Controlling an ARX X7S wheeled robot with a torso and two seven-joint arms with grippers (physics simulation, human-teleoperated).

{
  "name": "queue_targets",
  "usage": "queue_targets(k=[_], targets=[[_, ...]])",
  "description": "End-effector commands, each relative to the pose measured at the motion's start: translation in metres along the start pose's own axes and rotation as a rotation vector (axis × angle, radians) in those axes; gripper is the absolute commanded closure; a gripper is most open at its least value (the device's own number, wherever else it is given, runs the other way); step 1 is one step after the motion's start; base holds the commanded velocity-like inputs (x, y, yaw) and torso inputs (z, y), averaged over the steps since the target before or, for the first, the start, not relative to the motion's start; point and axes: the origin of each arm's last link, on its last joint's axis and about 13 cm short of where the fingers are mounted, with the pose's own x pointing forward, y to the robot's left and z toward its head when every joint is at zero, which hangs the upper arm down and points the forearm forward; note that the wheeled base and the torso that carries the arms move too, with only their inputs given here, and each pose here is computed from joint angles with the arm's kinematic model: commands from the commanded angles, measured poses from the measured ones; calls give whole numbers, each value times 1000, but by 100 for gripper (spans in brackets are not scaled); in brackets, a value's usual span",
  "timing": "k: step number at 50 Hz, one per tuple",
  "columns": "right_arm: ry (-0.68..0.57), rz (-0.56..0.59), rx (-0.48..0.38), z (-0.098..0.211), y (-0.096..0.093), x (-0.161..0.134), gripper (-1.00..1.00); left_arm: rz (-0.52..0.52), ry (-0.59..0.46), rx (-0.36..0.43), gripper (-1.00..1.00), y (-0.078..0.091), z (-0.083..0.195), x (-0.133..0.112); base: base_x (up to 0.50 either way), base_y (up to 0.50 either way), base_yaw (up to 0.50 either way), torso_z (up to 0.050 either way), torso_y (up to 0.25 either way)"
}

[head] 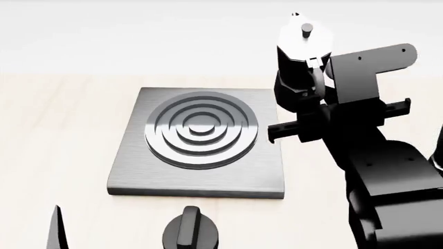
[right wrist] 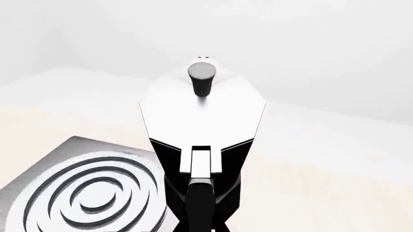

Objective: Put both moka pots on the stove.

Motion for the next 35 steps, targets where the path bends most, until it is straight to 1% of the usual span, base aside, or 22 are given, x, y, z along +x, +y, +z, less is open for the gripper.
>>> queue_targets(k=[1, 9, 13, 16, 17, 20, 25, 29, 30, 31, 32, 35], targets=[[-45, 50, 7, 19, 14, 23, 100, 2, -2, -3, -100, 1, 2, 0, 0, 0, 0, 0, 0], [-56, 90, 31, 35, 27, 39, 100, -1, 0, -4, -100, 0, 1, 0, 0, 0, 0, 0, 1], [-50, 117, 28, 39, 36, 47, 100, -4, -3, -5, -100, 1, 2, 0, 0, 0, 0, 0, 0], [-47, 129, 33, 40, 38, 54, 100, -3, 0, -8, -100, 1, 2, 0, 0, 0, 0, 0, 3], [-42, 138, 48, 42, 40, 59, 100, -2, 1, -6, -100, 2, 1, 0, 0, 0, 0, 0, 0], [-29, 149, 48, 43, 45, 67, 100, -2, 0, -8, -100, 2, 2, 0, 0, 0, 0, 0, 0], [14, 195, 92, 43, 54, 76, 100, 1, 4, -5, -100, 3, 1, 0, 0, 0, 0, 0, 0], [35, 230, 104, 45, 62, 80, 100, -1, 5, -3, -100, 3, 1, 0, 0, 0, 0, 0, 3], [60, 256, 117, 45, 65, 81, 100, -1, 7, -4, -100, 3, 1, 1, 0, 0, 0, 0, 0], [63, 274, 108, 45, 68, 81, 100, -1, 7, -2, -100, 3, 0, 1, 0, 0, 0, 0, 0], [70, 277, 127, 46, 70, 82, 100, 0, 6, -4, -100, 3, 1, 1, 0, 0, 0, 0, 0], [76, 295, 134, 52, 77, 82, 100, 2, 8, -4, -100, 4, 1, 1, 0, 0, 0, 0, 0]])
